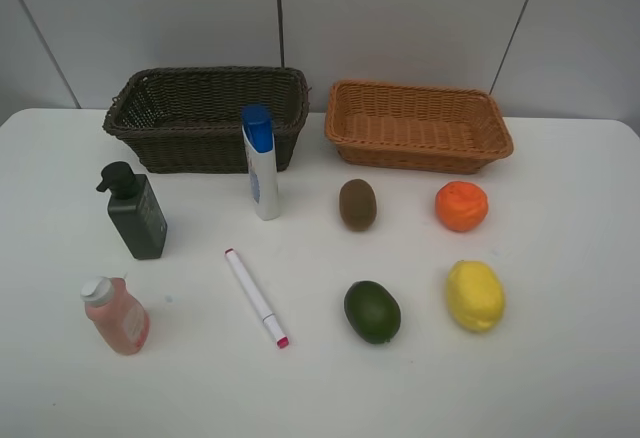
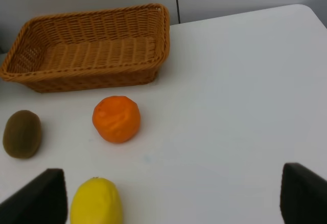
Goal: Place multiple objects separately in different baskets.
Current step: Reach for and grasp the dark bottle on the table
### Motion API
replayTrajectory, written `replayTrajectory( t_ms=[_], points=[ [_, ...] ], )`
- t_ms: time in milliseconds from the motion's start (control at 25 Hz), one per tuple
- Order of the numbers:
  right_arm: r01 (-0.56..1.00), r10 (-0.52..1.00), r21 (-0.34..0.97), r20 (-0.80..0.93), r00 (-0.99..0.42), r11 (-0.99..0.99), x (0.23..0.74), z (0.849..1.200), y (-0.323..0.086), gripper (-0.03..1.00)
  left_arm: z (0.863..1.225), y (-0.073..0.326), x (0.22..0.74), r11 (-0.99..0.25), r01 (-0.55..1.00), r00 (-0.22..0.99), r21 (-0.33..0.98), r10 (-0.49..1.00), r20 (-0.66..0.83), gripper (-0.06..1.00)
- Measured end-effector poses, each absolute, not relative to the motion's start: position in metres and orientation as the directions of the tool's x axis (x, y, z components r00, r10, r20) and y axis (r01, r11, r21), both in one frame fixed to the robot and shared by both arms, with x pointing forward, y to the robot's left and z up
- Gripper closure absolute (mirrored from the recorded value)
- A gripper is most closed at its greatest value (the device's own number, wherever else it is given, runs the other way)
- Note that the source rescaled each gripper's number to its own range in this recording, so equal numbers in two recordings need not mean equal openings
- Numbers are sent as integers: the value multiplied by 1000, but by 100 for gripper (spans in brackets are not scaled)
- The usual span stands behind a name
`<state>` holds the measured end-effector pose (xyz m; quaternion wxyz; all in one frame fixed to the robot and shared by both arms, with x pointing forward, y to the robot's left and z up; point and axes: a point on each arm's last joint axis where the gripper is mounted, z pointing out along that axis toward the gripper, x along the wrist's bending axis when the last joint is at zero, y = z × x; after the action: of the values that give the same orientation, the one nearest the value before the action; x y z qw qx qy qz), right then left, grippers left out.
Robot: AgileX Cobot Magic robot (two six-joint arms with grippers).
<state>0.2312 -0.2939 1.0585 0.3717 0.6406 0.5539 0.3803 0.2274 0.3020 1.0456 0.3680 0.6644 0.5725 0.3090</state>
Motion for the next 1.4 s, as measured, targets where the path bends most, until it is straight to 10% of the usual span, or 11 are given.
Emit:
replayTrajectory(
  t_ms=[840,1400],
  points=[
    [427,992,898,76,97,-110,231,1058,-294,0,1046,302,233,-30,569,121,822,992,-48,-6],
    [427,992,898,76,97,-110,231,1058,-294,0,1055,272,412,16,950,12,312,996,-88,-6]
  ],
)
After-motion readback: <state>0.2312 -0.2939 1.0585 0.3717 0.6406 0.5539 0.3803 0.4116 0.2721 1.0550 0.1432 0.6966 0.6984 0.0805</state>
